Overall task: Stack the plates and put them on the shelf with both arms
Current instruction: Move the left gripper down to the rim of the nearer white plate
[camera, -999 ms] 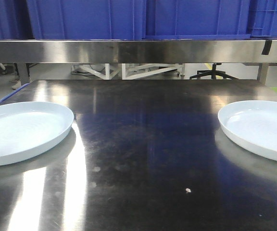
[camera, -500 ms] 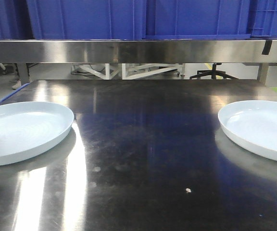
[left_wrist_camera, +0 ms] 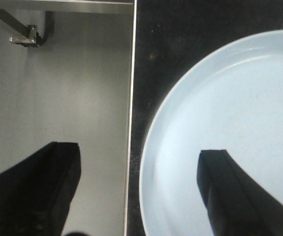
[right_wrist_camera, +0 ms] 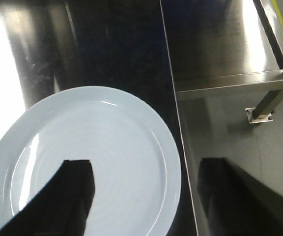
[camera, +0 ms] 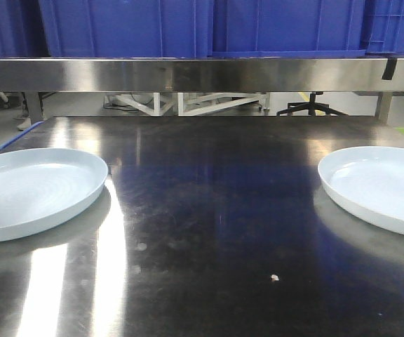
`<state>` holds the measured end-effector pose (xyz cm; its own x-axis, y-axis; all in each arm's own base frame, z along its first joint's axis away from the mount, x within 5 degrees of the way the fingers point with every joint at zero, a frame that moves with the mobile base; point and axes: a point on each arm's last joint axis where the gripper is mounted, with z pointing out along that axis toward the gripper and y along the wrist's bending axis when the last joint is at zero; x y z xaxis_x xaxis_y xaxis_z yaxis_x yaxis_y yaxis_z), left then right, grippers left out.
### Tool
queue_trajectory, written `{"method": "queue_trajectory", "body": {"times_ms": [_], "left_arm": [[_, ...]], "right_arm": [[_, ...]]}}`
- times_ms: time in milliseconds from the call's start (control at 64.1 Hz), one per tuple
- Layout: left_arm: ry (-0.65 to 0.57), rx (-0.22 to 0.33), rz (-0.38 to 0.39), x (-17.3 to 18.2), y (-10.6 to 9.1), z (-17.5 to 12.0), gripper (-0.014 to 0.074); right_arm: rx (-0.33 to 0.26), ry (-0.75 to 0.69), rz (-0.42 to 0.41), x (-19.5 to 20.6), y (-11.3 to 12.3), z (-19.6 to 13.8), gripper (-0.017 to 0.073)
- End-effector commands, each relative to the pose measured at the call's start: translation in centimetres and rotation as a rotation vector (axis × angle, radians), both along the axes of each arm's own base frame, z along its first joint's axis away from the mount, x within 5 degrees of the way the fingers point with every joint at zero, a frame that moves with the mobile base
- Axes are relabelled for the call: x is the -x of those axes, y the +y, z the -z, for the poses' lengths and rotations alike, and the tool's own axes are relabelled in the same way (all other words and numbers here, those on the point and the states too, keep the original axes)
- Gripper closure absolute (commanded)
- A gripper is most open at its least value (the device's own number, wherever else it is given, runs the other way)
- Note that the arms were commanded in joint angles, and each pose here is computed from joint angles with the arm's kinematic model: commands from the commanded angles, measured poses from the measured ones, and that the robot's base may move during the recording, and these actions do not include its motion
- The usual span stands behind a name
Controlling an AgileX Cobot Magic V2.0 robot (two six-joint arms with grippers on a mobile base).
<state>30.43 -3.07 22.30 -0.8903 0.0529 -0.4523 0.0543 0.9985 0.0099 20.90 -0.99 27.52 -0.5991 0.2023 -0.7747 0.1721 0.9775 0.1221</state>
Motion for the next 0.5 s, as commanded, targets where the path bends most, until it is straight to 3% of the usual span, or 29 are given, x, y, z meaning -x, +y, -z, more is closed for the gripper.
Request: {"method": "queue_trajectory", "body": {"times_ms": [0,484], "left_arm": [[-0.100,0.023,-0.002,-0.67,-0.38,-1.78,0.0045],[-0.111,0.024,-0.019,-1.24,0.15,-1.25,0.0045]], "right_arm": [[0.025,-0.109,-0.017,-0.51,0.01,-1.90,0.0011],[0.025,-0.109,-0.017,-0.51,0.01,-1.90,0.0011]]}}
